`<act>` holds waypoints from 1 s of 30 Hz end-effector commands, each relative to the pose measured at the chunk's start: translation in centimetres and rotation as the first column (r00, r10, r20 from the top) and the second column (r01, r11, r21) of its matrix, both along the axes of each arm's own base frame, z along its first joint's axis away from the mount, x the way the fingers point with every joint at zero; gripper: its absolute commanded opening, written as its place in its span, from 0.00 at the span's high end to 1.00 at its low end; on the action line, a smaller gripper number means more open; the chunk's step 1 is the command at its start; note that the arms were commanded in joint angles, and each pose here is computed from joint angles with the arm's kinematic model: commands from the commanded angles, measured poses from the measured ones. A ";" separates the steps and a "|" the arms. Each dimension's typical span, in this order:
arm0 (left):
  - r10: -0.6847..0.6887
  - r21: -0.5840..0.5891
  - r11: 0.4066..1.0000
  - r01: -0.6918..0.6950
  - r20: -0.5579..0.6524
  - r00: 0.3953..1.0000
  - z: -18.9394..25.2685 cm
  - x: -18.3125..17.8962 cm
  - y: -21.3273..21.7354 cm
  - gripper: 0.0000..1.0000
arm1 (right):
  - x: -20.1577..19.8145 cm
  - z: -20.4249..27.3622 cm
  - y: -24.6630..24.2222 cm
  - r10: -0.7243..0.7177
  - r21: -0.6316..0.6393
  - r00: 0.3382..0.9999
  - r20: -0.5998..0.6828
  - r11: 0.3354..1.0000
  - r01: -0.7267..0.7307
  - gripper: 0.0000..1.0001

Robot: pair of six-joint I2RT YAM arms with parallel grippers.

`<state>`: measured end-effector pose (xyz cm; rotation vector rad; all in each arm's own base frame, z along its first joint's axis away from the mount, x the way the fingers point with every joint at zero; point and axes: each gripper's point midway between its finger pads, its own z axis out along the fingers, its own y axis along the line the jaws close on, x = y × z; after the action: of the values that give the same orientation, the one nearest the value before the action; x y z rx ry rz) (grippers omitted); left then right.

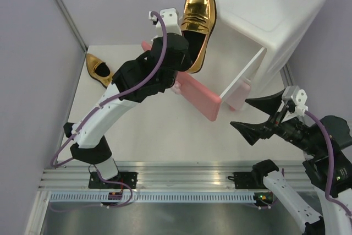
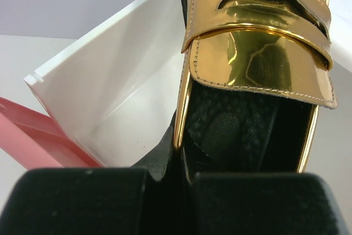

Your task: Place and organize the shoes in the shoe cabinet

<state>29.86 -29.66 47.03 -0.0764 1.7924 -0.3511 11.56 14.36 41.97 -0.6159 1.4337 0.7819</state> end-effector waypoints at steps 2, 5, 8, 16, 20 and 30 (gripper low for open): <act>0.035 -0.182 0.983 -0.005 0.158 0.987 8.0 -1.4 3.7 0.98 | -0.1 0.5 2.5 0.175 -0.023 0.984 0.007 0.984 -0.175 0.02; 0.027 -0.183 0.983 0.004 0.170 0.985 8.3 -1.4 3.4 0.98 | 0.7 1.1 2.4 0.148 -0.012 0.988 0.036 0.989 -0.148 0.02; 0.014 -0.184 0.983 0.021 0.188 0.982 8.8 -1.3 3.1 0.98 | 1.4 2.5 2.5 0.131 0.000 0.989 0.065 0.991 -0.131 0.02; -0.001 -0.189 0.980 0.056 0.280 0.960 11.6 -1.4 3.2 0.98 | 2.2 5.6 3.7 0.199 -0.022 0.979 0.049 0.980 -0.198 0.02; 0.009 -0.194 0.979 0.058 0.329 0.944 13.0 -1.4 3.7 0.98 | 2.6 6.9 4.1 0.216 -0.013 0.975 0.043 0.976 -0.216 0.02; 0.040 -0.150 0.989 0.014 0.352 0.935 12.8 -0.7 3.7 0.98 | 4.4 7.4 5.3 0.249 0.002 0.968 -0.025 0.968 -0.249 0.02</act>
<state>29.92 -28.39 55.07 -0.0134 1.5420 -0.3918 16.59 19.28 47.92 -0.7719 1.4361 0.9603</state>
